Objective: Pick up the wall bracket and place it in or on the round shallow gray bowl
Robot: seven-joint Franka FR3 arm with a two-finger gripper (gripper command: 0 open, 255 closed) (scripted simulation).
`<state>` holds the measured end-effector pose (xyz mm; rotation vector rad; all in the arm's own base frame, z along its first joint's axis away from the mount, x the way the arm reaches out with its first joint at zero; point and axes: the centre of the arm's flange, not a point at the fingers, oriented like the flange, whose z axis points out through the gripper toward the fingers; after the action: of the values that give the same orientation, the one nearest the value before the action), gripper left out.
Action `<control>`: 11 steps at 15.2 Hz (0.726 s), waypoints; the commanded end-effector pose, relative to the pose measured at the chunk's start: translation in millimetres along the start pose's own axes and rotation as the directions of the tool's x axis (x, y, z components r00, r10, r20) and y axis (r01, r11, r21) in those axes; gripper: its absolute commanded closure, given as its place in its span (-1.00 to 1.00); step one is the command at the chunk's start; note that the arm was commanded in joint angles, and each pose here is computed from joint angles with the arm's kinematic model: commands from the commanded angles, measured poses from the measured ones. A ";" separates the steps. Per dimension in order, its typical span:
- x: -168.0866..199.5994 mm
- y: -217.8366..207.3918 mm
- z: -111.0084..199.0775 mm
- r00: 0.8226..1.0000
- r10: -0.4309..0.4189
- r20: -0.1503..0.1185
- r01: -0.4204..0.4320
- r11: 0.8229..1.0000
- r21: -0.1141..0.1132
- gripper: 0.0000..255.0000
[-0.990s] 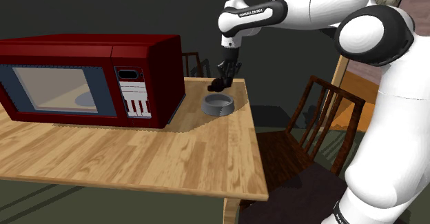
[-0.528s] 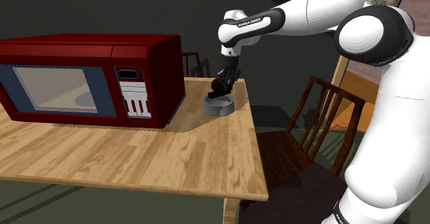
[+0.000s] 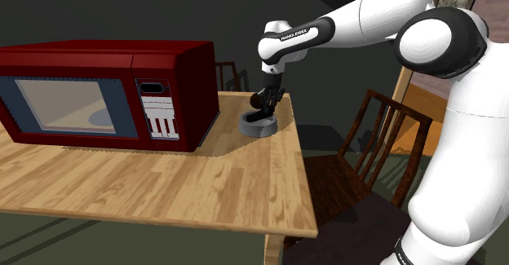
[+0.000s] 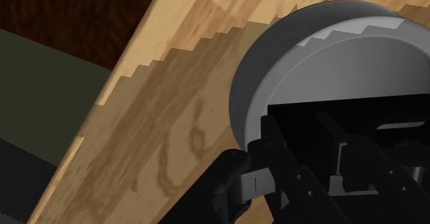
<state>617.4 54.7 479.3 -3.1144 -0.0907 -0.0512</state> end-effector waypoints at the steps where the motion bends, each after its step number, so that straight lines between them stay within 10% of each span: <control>1: 0.0 0.0 0.2 1.000 0.000 0.000 0.000 1.000 0.000 1.00; 3: 0.0 0.0 0.2 1.000 0.000 0.000 0.000 1.000 0.000 1.00; 4: 0.0 0.0 0.2 1.000 0.000 0.000 0.000 1.000 0.000 -1.00; 11: 0.0 0.0 -26.2 1.000 0.000 0.000 0.000 1.000 0.000 -1.00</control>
<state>617.0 54.1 495.1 -3.1141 -0.0907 -0.0526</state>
